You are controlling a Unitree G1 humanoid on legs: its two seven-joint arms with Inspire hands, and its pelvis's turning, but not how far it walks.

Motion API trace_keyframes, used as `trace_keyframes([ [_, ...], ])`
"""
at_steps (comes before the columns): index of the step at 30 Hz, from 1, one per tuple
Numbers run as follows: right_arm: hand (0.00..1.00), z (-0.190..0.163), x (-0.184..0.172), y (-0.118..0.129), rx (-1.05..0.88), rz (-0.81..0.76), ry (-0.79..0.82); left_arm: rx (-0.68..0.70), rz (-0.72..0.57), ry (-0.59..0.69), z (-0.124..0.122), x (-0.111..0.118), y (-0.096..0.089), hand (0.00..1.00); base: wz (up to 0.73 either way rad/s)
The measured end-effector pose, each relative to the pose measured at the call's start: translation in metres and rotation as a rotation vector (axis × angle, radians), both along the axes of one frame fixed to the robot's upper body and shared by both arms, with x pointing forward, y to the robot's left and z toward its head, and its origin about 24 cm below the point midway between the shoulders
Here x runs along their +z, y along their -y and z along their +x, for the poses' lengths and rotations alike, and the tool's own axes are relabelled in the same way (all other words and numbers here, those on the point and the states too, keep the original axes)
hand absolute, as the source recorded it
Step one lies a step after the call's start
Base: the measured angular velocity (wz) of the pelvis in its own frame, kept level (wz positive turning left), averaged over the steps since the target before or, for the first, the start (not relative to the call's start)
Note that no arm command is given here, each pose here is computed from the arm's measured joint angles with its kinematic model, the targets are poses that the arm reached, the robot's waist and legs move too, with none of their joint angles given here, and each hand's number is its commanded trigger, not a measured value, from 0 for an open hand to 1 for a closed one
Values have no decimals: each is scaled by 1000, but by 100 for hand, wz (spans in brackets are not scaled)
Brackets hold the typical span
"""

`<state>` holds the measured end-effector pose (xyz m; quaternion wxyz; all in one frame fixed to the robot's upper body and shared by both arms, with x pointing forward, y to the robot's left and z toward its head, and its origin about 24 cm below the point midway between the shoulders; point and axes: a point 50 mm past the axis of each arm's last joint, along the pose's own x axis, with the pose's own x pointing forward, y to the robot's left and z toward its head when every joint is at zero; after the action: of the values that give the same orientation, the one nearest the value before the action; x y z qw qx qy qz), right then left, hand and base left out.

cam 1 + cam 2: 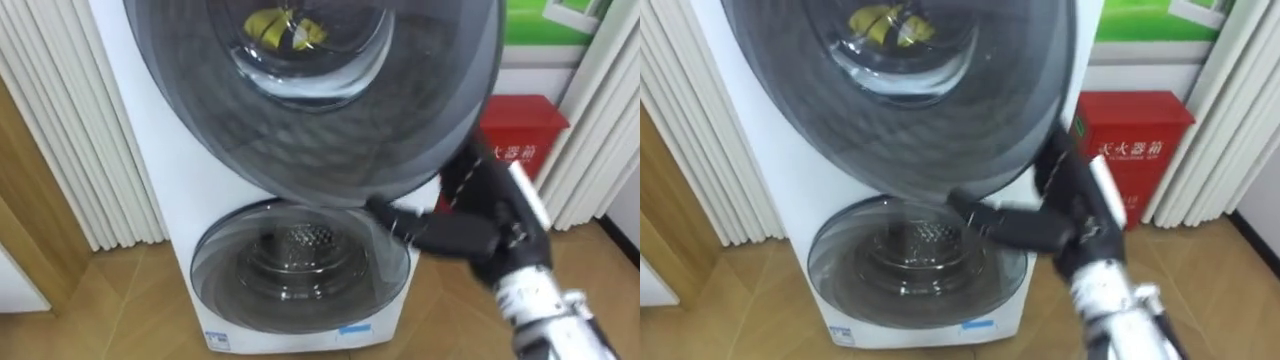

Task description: Pick clothes from washing machine

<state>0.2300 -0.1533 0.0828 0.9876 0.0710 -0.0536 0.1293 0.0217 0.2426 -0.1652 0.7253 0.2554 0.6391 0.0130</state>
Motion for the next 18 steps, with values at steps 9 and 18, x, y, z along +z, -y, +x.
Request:
trace_keyframes([
  [9,0,-15,-18,-14,155,22,-76,46,-21,54,20,0,1,0,-1],
  [18,0,-34,-36,-16,200,28,-157,86,-52,94,26,0,4,0,-4],
])
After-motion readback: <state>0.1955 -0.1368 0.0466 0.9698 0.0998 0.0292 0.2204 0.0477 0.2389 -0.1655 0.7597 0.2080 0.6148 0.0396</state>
